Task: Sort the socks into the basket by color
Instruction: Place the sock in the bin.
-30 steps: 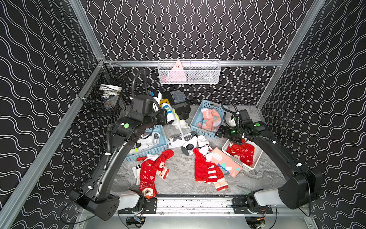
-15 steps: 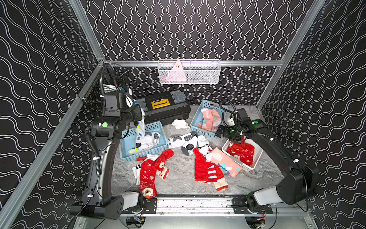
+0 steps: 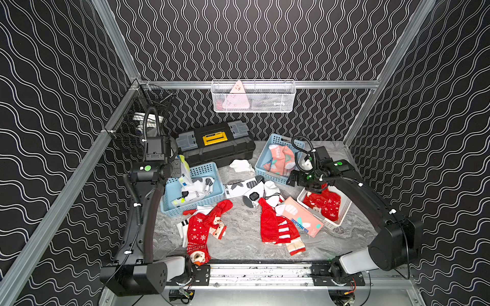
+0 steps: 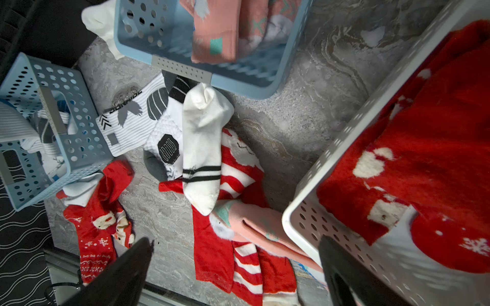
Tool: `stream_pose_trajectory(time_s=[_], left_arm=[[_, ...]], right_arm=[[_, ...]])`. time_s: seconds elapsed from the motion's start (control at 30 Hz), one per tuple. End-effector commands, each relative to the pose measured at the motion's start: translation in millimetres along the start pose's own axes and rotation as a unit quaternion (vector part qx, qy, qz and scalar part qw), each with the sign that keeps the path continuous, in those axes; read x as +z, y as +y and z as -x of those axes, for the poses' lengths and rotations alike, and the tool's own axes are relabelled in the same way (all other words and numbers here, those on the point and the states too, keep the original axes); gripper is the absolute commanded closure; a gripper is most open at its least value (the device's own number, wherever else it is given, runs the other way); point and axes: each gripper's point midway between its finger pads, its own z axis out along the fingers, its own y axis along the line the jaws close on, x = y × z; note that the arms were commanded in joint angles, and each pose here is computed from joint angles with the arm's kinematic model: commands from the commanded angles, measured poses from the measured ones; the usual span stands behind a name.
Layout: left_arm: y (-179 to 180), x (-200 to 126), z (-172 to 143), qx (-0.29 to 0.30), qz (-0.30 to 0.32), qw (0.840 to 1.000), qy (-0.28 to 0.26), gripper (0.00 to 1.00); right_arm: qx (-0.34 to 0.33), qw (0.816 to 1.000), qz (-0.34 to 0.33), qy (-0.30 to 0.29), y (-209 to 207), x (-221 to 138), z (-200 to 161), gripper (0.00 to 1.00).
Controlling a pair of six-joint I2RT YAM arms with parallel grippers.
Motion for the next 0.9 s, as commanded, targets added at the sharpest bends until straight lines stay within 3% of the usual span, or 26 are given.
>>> stream_pose_trajectory(time_s=[0.0,0.33,0.63,0.8,0.87], left_arm=[[-11,14,-4,-0.011,-0.024,1.0,0.002,1.0],[-56,59,-48,-0.083,-0.11,0.989,0.051,1.0],[-58,95,-93,-0.104,-0.093,0.982,0.129,1.0],[-63,108,-108,-0.113,-0.1,0.978,0.142,1.0],[-65,109,-106,-0.115,-0.105,0.979,0.13,0.92]], right_arm=[[0.0,1.0,-0.001,0.004,-2,0,-5,0.0],[0.003,1.0,-0.009,0.002,-7,-1,-8,0.0],[0.007,1.0,-0.013,0.004,-10,1,-12,0.0],[0.009,1.0,-0.013,0.006,-11,3,-14,0.0],[0.009,1.0,-0.014,0.006,-12,4,-14,0.0]])
